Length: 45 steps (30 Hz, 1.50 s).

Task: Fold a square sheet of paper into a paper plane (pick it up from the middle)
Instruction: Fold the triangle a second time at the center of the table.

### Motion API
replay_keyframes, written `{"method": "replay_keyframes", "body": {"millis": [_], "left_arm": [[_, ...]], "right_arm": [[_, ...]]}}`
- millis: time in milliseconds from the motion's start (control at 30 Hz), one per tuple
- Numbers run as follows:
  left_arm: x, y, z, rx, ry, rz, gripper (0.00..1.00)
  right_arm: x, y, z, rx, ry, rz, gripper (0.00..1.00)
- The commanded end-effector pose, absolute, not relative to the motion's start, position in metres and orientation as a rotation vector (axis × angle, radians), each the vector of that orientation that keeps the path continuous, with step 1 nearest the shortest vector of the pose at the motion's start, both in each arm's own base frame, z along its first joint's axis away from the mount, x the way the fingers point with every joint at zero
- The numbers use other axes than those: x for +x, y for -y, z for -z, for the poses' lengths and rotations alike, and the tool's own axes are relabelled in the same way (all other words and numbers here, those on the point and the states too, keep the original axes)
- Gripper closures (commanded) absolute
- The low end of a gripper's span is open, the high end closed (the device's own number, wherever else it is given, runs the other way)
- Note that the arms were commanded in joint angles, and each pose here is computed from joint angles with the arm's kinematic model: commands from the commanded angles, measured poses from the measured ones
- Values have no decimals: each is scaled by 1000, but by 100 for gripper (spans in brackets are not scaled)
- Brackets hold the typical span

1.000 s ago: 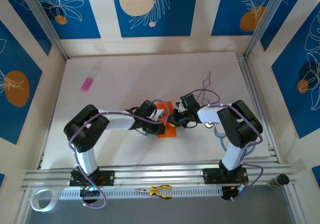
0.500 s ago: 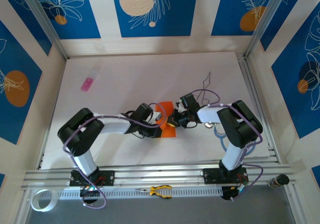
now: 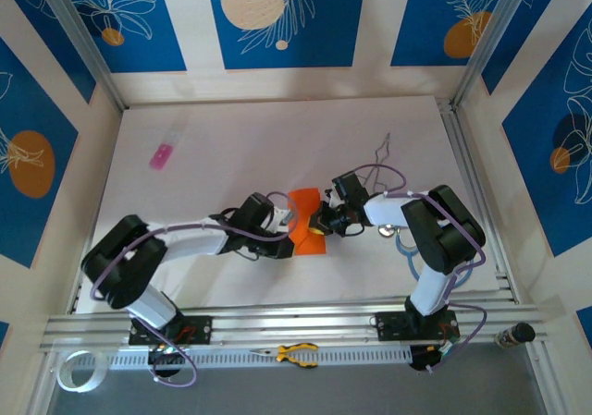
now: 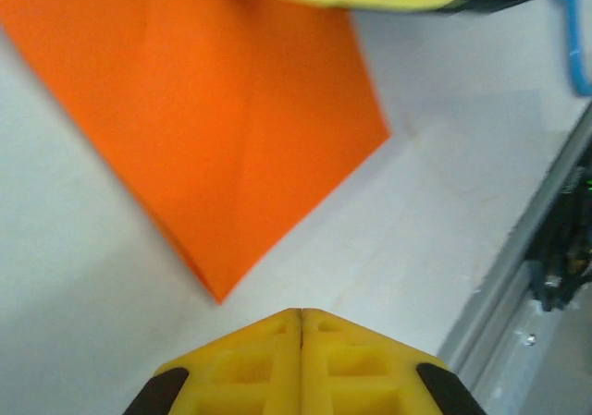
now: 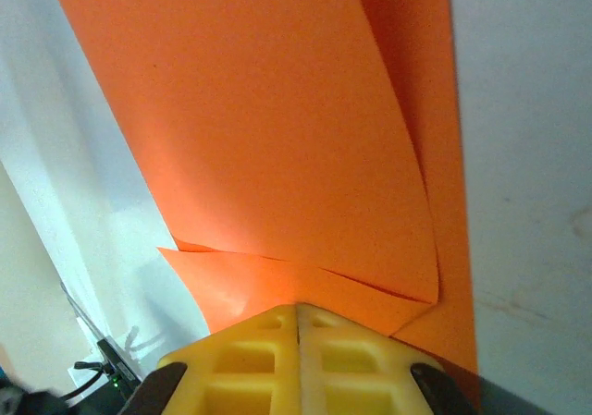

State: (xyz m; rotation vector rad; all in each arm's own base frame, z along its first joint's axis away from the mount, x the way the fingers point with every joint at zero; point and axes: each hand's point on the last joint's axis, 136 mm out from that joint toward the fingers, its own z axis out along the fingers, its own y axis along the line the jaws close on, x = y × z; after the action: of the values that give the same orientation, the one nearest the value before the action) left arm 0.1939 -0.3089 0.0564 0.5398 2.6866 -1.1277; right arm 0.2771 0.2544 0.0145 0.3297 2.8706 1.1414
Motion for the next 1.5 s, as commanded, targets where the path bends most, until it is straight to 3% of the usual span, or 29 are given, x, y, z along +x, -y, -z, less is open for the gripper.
{"method": "replay_keyframes", "body": {"millis": [0,333,467,767,1133,1467], "left_arm": [[218,316,-83,494,-2592,1132,91],[247,331,-36,453,-2715,1054,98],[238,315,-11,436,-2791,966,100],[208,300,20,335,-2878,1033,100],[210,298,16,334,-2877,1012,100],[202,295,21,362,-2881,1026,100]], "right_arm": [[263,-239,11,411,-2981,-992,100],[264,-242,7,394,-2974,-1002,100],[268,-246,-3,355,-2948,-1039,100],[275,-269,-48,124,-2848,-1124,98],[267,-246,-4,296,-2904,-1059,100],[325,-219,-25,391,-2805,-1059,100]]}}
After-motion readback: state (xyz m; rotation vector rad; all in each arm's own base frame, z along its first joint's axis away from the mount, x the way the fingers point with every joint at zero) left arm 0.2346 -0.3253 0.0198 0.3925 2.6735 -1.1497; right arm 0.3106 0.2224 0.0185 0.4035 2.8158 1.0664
